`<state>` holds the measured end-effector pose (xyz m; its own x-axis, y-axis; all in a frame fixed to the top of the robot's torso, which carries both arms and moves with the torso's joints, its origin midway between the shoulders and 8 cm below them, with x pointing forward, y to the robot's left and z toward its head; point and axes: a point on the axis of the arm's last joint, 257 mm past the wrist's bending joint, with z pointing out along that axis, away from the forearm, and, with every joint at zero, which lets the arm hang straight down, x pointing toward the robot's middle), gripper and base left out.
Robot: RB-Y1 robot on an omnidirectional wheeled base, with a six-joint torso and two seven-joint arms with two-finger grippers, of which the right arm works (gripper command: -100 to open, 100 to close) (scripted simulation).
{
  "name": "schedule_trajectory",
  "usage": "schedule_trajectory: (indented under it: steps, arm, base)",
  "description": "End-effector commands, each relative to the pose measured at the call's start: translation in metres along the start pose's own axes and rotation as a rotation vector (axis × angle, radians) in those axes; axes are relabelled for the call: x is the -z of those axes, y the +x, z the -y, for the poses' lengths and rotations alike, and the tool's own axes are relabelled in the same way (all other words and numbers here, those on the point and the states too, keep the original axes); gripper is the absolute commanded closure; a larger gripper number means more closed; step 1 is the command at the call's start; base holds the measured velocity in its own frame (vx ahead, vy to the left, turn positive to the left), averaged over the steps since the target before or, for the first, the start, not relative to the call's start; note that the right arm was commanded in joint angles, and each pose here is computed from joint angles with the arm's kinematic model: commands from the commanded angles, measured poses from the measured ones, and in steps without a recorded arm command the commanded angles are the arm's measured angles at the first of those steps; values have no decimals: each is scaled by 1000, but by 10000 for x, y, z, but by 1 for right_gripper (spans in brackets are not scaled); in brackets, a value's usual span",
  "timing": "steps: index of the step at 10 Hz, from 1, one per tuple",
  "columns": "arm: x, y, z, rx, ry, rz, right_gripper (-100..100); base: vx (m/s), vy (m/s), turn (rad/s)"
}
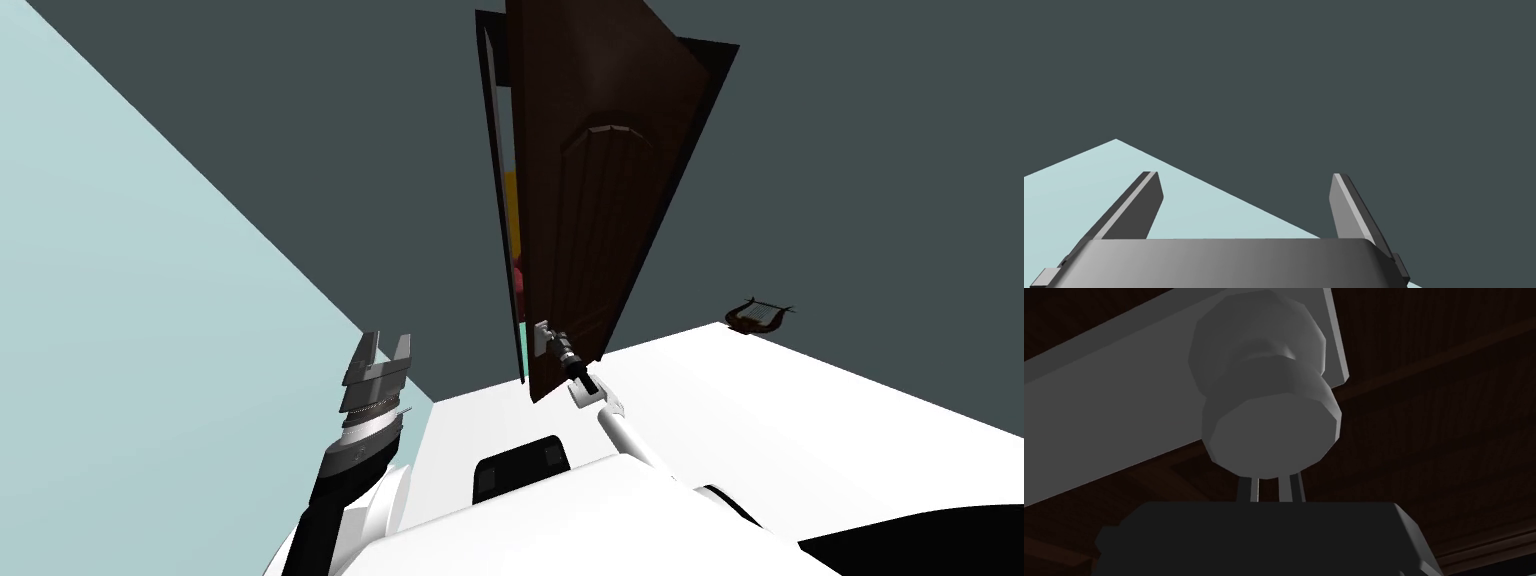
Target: Pull the door open
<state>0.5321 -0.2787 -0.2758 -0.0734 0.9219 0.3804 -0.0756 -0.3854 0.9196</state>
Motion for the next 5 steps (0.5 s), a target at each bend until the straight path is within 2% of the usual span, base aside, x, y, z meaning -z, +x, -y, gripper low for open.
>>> schedule_trajectory:
  steps: [1, 2, 4, 5]
  arm:
    - [-42, 227, -24, -98, -17, -33, 100]
    - [-42, 227, -24, -101, -17, -33, 100]
    - [-39, 250, 18, -229, -9, -20, 100]
    - [-39, 250, 18, -240, -9, -20, 100]
  base:
    - [-31, -54, 80]
    - [-30, -39, 43]
    - [-32, -56, 96]
    - [-26, -55, 35]
